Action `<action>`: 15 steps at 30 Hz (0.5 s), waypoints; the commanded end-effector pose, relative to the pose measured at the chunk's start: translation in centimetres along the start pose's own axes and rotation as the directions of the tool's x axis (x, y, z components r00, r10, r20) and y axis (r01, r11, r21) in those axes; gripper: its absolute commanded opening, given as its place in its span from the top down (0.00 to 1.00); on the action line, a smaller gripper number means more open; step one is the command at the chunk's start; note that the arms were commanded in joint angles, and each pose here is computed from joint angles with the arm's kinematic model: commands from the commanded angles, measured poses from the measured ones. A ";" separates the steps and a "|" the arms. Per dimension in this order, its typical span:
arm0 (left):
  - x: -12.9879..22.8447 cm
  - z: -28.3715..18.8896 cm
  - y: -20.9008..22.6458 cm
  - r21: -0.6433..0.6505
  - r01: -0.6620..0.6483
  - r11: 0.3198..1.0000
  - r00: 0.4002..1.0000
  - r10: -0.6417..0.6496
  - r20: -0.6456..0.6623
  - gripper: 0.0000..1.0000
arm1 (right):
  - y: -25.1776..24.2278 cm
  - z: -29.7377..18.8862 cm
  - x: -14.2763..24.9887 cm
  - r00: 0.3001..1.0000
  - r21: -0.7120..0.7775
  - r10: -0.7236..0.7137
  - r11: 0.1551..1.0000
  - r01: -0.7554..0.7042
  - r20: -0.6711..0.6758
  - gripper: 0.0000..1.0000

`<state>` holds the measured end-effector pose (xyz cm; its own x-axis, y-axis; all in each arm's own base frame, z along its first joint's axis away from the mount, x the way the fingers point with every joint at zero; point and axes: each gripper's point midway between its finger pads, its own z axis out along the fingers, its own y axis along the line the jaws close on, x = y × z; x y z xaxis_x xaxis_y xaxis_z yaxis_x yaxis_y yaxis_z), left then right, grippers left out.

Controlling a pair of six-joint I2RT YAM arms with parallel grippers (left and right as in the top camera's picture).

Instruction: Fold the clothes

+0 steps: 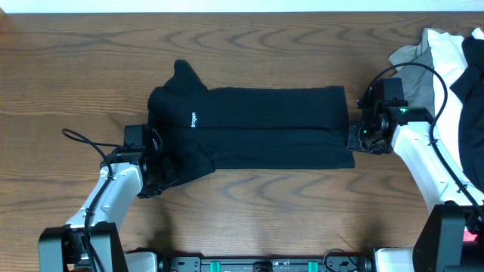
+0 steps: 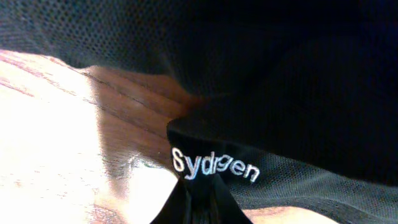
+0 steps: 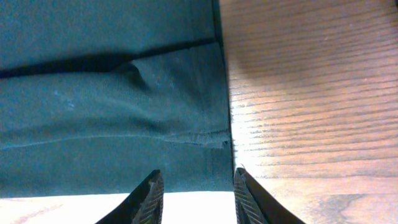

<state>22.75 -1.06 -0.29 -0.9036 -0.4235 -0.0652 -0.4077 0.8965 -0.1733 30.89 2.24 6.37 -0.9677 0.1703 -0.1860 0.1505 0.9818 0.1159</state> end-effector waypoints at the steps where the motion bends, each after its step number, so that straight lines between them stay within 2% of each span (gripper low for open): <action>1: 0.3 -0.5 -1.7 0.096 -0.034 0.995 0.999 0.037 -0.026 0.94 | 0.3 0.0 0.0 1.000 -0.001 -0.023 1.000 0.023 -0.003 0.64; 5: -0.4 -3.2 -5.1 0.269 -0.088 0.959 0.996 0.085 0.025 0.94 | 0.3 0.0 0.0 1.000 -0.002 -0.023 1.000 0.023 -0.003 0.64; 9: -2.5 -7.3 -8.4 0.411 -0.190 0.891 0.973 0.117 0.198 0.94 | 0.3 0.0 -0.1 1.000 -0.002 -0.023 1.000 0.023 -0.001 0.64; 13: -6.4 -11.9 -10.5 0.451 -0.290 0.844 0.893 0.069 0.444 0.94 | 0.3 0.0 -0.1 1.000 -0.002 -0.023 1.000 0.023 0.001 0.64; 15: -8.7 -13.5 -10.8 0.433 -0.314 0.845 0.837 0.032 0.546 0.83 | 0.3 0.0 -0.1 1.000 -0.002 -0.023 1.000 0.023 0.002 0.64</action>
<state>31.79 -5.57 12.94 -0.7586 -0.3650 -0.5397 -0.0252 0.8442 -0.5355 30.86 2.24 6.37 -0.9679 0.1703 -0.1849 0.1507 0.9818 0.1157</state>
